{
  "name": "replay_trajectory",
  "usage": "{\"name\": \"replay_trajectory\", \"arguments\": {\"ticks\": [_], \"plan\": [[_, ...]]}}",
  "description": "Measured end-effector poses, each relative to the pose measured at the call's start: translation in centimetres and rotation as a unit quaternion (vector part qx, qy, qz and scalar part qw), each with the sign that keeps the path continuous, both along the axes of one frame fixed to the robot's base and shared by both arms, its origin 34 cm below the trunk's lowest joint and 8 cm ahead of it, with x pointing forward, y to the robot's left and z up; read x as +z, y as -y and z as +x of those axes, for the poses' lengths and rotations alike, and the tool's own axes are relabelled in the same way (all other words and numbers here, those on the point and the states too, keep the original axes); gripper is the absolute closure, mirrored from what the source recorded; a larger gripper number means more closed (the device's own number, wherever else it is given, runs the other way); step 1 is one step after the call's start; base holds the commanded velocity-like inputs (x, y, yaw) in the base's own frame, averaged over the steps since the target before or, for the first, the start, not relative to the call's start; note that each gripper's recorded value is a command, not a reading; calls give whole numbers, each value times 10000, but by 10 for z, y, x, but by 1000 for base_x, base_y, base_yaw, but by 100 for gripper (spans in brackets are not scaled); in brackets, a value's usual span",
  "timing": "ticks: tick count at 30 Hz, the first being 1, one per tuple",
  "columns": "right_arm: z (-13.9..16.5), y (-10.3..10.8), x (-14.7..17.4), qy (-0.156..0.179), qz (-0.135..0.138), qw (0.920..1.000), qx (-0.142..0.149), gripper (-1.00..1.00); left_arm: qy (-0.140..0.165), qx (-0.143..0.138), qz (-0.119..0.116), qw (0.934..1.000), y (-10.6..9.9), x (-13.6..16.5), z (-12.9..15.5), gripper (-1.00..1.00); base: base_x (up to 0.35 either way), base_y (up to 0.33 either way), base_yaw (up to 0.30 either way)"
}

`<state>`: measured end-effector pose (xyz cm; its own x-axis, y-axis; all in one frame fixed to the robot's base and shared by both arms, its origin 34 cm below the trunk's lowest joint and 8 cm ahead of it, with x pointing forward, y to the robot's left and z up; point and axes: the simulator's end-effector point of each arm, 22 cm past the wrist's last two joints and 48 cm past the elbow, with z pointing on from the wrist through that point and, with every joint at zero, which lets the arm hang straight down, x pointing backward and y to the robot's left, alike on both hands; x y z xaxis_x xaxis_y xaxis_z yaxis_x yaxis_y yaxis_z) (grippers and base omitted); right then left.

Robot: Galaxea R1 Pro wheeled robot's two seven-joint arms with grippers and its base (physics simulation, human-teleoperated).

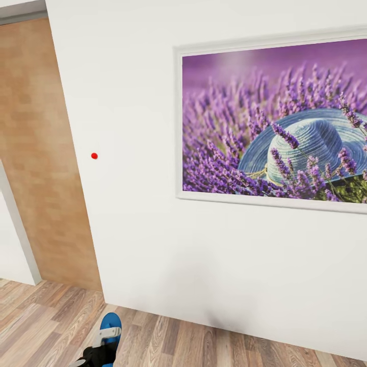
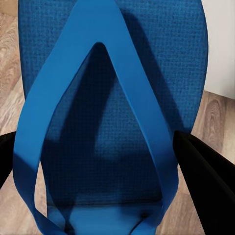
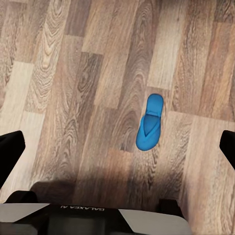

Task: In the bedroom, move the book from the bed onto either nightstand, and place the two sandals side by side next to the bed.

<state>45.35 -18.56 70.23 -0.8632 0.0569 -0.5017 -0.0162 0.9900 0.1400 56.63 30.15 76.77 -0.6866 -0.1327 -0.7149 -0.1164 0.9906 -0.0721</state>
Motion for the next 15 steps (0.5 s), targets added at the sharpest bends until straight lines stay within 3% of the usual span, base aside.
{"name": "replay_trajectory", "arguments": {"ticks": [15], "plan": [[-1,-1,0,-5,-22,10000,50,-100,0,-3,-5,10000,1,0,0,100,25,41,0]]}}
